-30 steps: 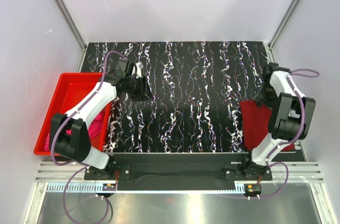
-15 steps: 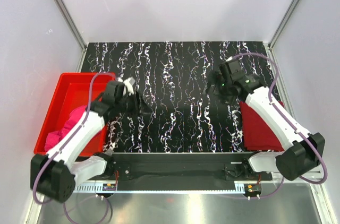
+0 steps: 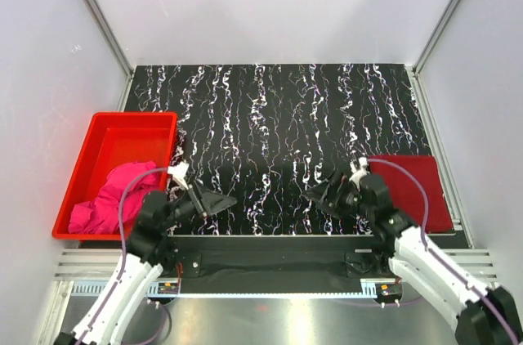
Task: Fold and stack the t-shirts
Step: Reset both grippers
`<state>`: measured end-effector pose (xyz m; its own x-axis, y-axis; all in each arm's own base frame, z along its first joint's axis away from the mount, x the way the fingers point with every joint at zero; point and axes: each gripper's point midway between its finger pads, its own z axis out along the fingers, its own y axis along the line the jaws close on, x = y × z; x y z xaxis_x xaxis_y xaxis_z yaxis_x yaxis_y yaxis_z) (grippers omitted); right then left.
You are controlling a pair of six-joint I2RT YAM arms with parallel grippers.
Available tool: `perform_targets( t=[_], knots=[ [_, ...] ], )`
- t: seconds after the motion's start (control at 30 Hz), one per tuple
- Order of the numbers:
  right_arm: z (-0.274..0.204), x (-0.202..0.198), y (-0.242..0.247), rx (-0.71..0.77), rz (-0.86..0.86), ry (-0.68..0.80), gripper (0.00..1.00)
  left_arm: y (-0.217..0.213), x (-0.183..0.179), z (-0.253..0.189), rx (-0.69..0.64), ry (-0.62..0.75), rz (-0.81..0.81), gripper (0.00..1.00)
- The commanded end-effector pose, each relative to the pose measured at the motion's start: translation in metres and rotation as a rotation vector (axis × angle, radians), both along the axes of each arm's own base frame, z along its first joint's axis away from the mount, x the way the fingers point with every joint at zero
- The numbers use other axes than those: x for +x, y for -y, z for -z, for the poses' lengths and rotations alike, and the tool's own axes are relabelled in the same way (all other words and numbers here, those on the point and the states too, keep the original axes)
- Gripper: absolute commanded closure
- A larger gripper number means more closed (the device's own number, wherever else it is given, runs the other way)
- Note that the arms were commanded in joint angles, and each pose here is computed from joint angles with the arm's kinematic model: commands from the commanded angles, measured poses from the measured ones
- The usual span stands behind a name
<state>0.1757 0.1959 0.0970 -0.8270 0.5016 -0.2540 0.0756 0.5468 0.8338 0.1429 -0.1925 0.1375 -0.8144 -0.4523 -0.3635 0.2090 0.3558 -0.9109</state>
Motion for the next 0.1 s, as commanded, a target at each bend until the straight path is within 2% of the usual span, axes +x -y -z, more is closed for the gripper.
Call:
perform_targets(
  t=[0.0,0.03,0.07],
  knots=[
    [-0.038,-0.007,-0.015,0.23,-0.053,0.184,0.0,0.01,-0.022,-0.051,-0.24,0.198,0.116,0.36],
    [-0.051,-0.01,-0.016,0.278,-0.074,0.248,0.0,0.01,-0.026,-0.038,-0.286,0.143,0.127,0.35],
    [-0.061,-0.021,-0.02,0.336,-0.127,0.279,0.0,0.009,-0.033,-0.049,-0.345,0.203,0.149,0.34]
  ],
)
